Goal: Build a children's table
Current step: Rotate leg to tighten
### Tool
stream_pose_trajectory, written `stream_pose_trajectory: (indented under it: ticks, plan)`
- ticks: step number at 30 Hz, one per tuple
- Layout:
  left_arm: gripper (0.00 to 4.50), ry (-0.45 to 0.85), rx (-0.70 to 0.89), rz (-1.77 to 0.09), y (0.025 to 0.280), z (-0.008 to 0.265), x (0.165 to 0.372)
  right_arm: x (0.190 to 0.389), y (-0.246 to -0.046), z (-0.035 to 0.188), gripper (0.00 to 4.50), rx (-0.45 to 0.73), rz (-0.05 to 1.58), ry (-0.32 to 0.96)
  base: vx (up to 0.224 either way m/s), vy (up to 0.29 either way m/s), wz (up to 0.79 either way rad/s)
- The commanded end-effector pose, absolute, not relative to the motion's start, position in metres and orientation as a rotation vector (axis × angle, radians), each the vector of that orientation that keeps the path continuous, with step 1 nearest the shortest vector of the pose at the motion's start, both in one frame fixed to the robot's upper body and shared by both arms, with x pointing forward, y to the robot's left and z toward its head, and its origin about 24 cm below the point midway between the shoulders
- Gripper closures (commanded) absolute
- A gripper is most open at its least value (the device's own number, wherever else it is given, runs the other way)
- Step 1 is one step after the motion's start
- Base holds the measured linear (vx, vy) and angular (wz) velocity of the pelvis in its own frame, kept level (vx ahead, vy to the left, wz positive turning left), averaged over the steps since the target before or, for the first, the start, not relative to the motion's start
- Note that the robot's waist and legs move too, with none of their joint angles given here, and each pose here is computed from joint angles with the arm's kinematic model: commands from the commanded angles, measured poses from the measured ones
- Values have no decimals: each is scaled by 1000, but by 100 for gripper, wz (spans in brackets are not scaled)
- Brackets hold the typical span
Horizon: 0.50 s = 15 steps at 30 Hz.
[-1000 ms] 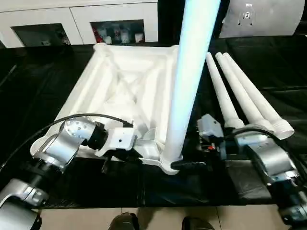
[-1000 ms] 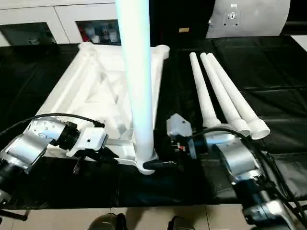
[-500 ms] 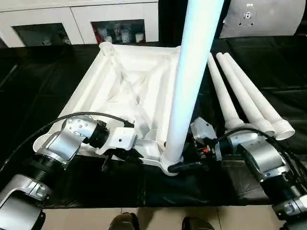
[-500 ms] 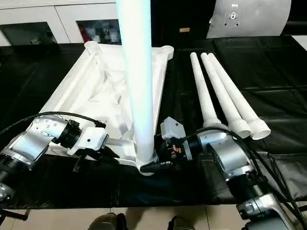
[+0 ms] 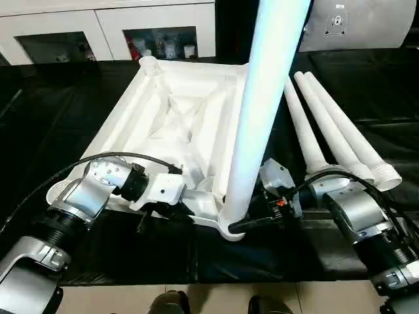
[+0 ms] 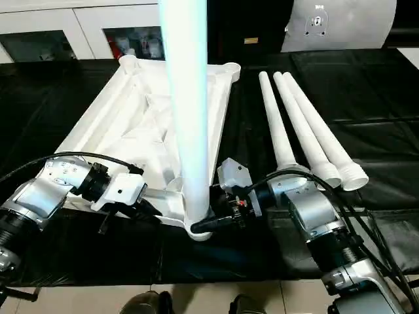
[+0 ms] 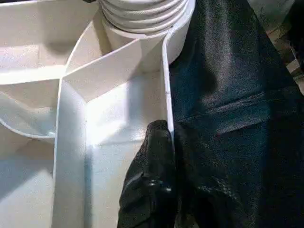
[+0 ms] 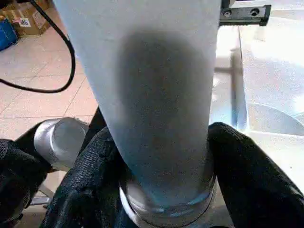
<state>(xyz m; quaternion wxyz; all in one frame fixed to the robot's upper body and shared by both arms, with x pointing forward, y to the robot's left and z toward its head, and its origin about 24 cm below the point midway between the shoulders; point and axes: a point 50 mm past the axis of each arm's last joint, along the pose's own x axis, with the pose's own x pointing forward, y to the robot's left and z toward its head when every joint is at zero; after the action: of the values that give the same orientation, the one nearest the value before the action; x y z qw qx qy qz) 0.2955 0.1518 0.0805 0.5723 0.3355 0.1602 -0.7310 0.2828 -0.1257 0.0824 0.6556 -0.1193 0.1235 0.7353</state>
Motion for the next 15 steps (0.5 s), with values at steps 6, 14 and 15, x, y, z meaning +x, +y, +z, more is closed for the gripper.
stream_pose_trajectory:
  ticks: [6, 14, 15]
  plan:
    - [450, 477, 826, -1782, 151, 64, 288, 278, -123, 78, 94, -224, 1658, 324, 0, 0, 0]
    - [450, 477, 818, -1782, 151, 64, 288, 281, -121, 75, 51, -272, 1576, 302, 0, 0, 0]
    - [450, 478, 819, -1782, 151, 64, 288, 282, -120, 76, 51, -268, 1571, 297, 0, 0, 0]
